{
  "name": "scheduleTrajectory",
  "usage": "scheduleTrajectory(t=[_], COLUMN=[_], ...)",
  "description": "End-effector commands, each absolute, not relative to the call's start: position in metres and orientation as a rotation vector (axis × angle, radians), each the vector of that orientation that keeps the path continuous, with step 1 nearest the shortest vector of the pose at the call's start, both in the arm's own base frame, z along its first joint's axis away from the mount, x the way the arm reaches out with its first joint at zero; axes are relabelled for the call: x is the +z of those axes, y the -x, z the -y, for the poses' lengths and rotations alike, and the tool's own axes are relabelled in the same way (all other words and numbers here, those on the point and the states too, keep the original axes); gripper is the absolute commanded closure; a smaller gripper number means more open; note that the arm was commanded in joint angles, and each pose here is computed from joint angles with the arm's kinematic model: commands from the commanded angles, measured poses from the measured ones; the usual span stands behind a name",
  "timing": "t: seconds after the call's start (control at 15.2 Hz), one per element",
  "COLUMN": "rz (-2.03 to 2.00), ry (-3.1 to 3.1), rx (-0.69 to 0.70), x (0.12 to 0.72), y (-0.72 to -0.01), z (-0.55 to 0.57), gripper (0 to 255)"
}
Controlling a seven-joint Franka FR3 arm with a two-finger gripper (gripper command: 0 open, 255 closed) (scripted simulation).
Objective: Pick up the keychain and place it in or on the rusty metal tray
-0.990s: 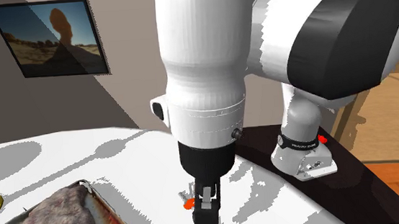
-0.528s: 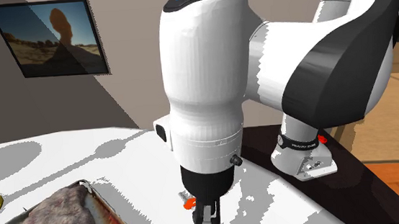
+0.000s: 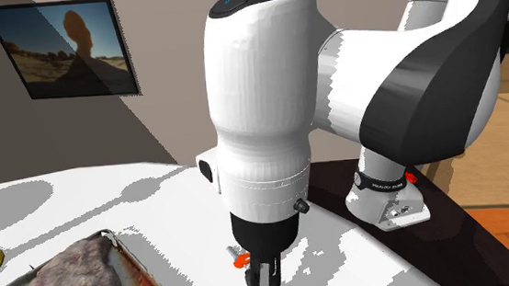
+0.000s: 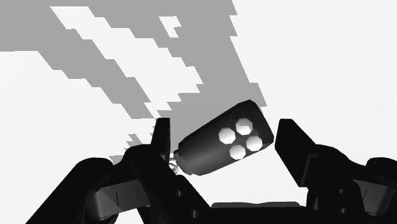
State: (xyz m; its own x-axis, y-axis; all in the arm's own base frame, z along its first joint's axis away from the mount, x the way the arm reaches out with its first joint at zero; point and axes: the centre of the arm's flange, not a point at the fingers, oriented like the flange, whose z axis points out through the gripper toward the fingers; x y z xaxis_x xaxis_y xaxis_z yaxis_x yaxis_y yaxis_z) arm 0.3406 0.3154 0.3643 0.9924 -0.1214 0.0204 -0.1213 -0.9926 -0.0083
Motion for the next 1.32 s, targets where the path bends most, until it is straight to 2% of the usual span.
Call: scheduleTrajectory(t=[0.0,0.46,1.25], rz=[-0.191,-0.191,-0.191], ry=[3.129,3.129,3.129], rx=[-0.033,-0.033,-0.033], x=[0.364,0.364,0.428], y=[-0.341,-0.341,-0.341], z=[-0.315,-0.315,-0.315], gripper=[255,255,255])
